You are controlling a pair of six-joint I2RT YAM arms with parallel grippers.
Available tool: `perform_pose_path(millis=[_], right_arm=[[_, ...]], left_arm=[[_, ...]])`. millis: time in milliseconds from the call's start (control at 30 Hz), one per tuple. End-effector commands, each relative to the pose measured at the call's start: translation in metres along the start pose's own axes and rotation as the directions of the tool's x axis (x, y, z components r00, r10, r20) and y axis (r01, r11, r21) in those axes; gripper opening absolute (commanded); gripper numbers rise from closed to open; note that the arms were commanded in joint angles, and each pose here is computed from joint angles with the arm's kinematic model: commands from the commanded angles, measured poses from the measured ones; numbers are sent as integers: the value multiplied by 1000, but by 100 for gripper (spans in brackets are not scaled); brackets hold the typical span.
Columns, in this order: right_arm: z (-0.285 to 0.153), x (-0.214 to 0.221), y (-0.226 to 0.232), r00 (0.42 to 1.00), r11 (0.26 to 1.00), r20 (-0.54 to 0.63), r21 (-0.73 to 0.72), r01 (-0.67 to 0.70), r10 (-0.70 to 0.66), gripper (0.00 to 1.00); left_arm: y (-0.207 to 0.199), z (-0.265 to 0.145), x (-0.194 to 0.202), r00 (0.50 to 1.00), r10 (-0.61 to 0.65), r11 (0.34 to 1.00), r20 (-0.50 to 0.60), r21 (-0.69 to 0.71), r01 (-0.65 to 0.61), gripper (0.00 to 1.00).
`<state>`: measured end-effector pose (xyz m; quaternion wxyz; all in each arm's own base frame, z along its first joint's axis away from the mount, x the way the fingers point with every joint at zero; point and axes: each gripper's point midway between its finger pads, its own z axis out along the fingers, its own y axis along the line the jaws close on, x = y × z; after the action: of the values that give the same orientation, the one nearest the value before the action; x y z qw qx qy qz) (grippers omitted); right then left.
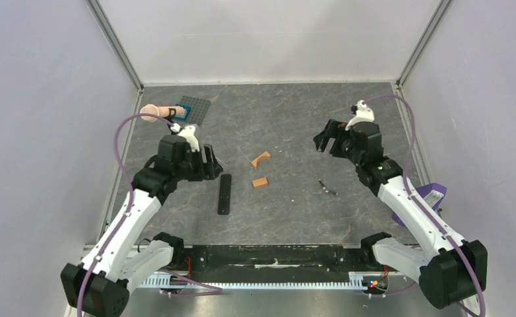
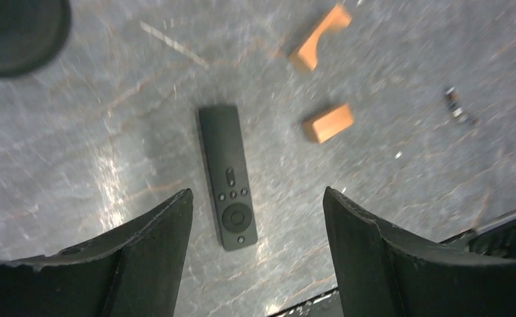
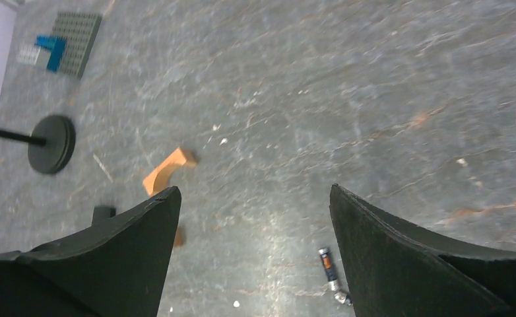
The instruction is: Load the batteries into the remote control
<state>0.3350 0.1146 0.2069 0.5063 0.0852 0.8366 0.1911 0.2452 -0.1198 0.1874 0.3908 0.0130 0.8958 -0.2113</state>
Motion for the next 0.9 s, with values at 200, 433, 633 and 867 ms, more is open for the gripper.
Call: perform_pose_path(millis=[200, 433, 633, 867], right_arm=[[10, 29, 21, 997, 998, -36, -2, 64, -64, 86], [7, 32, 19, 996, 997, -43, -7, 82, -82, 86], [5, 38, 15, 994, 995, -57, -3, 98, -98, 86], [5, 40, 14, 994, 996, -63, -1, 94, -94, 87]], left_arm=[[15, 67, 52, 995, -36, 962, -88, -273, 11, 78], [23, 102, 84, 985, -42, 946, -168, -325, -15, 82], [26, 119, 102, 975, -42, 939, -219, -342, -36, 77], [37, 123, 110, 970, -40, 917, -241, -395, -60, 59]])
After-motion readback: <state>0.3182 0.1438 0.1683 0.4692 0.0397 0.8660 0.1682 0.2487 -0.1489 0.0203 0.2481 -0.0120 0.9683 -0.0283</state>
